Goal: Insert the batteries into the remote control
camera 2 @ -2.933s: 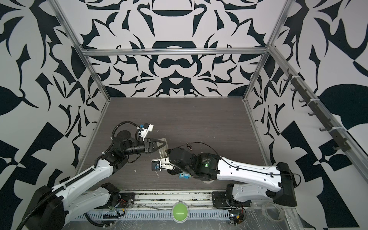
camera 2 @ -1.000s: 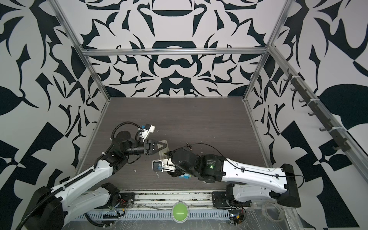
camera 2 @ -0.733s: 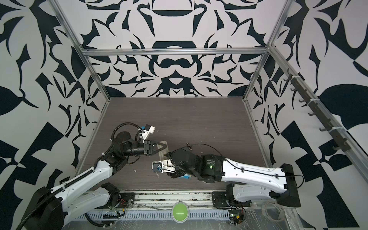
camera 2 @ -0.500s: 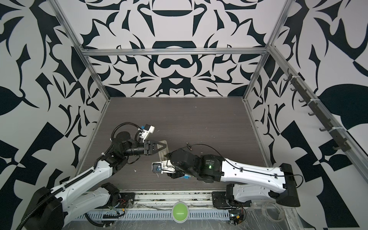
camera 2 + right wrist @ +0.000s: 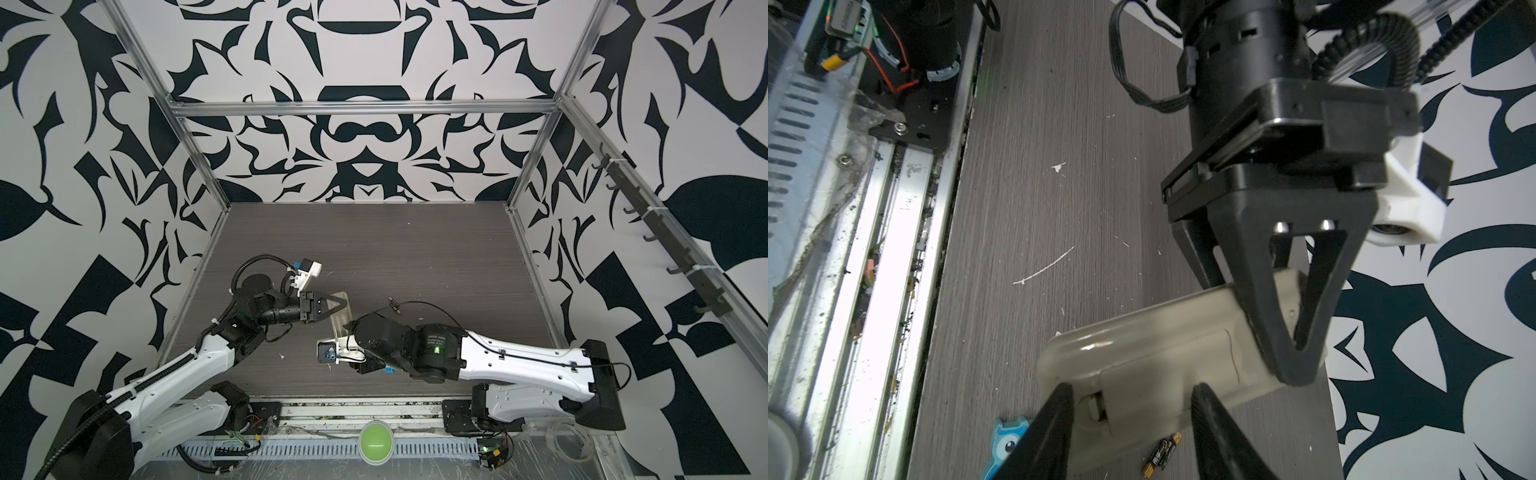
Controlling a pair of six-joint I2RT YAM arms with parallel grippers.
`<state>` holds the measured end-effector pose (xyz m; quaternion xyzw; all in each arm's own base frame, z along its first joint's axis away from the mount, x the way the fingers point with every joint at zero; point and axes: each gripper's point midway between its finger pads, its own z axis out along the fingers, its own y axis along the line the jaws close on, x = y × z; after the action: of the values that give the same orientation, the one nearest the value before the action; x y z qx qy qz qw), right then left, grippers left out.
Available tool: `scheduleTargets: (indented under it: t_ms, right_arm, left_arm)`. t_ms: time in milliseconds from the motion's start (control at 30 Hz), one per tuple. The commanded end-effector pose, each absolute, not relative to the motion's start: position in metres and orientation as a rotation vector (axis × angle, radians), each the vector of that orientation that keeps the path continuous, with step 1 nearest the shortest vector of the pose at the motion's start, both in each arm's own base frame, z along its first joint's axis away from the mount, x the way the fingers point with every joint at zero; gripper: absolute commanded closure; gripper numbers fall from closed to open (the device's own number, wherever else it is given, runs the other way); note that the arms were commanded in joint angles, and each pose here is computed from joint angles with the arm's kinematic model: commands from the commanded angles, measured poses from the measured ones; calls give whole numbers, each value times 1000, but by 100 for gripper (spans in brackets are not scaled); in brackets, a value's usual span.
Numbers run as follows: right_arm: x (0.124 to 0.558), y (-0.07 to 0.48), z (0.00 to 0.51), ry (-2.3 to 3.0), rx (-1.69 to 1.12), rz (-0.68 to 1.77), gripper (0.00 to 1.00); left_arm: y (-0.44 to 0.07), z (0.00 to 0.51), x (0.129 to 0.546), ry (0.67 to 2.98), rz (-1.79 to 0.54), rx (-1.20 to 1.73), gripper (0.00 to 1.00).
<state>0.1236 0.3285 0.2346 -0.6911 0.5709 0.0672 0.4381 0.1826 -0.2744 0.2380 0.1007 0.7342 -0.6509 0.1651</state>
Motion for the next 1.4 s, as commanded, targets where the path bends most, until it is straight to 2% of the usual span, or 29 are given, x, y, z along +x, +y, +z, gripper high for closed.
scheduleTargets:
  t_ms: [0, 600, 1367]
  right_arm:
    - [138, 327, 250, 1420, -1650, 94, 51]
    - [143, 330, 223, 1424, -1748, -6, 54]
    - [165, 323, 251, 1432, -1503, -54, 57]
  left_arm:
    - [-274, 243, 174, 2072, -1896, 333, 100]
    - [-275, 244, 171, 2075, -1918, 344, 100]
    - [-277, 244, 172, 2061, -1949, 329, 100]
